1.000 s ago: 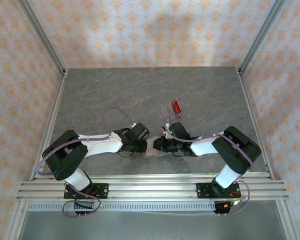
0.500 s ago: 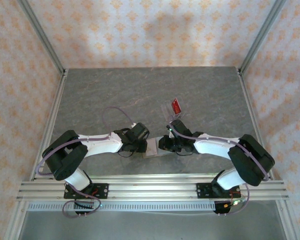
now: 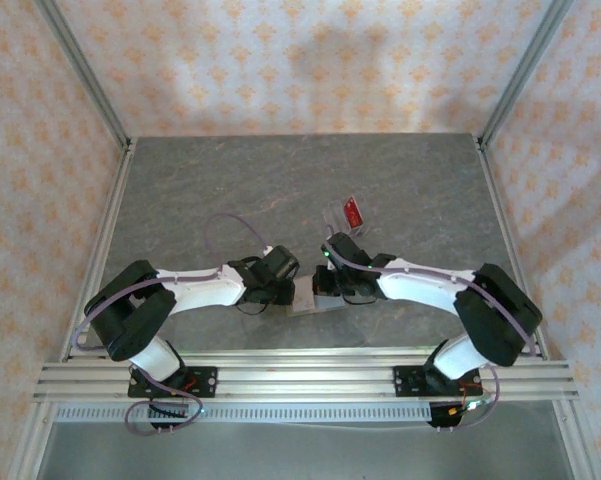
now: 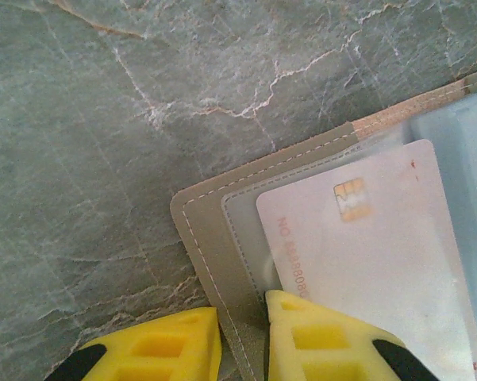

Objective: Put the credit cards into the card holder

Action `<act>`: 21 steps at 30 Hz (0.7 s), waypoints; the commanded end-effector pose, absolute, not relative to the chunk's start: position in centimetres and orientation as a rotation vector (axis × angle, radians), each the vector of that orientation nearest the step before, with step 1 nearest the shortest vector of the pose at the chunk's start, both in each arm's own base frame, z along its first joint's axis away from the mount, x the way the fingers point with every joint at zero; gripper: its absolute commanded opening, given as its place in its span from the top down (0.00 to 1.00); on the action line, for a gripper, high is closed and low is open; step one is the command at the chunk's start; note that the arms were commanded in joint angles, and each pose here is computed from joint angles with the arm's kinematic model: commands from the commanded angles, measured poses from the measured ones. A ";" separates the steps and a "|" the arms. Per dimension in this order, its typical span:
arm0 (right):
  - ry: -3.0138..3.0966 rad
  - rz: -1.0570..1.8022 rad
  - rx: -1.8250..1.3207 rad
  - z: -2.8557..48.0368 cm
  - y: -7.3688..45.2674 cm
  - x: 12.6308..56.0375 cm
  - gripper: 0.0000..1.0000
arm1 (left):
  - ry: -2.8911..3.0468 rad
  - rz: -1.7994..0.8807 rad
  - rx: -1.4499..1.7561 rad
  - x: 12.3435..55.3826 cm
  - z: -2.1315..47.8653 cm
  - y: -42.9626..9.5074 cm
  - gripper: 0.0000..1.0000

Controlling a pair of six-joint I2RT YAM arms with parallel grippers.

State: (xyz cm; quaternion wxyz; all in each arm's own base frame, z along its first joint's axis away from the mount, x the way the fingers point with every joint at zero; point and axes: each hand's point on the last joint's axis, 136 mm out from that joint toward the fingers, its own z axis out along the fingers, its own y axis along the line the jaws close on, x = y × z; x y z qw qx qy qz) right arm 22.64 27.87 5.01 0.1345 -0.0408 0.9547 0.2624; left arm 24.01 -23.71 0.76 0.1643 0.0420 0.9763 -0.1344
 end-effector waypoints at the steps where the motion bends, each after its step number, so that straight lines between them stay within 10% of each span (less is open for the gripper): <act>1: 2.784 0.666 -0.129 4.1 27.5 23.3 0.99 | 2.881 -0.262 0.132 22.0 -4.6 -21.9 0.80; 21: 2.820 0.634 -0.186 2.5 29.3 22.7 0.98 | 2.881 -0.271 0.134 21.9 -4.8 -22.2 0.79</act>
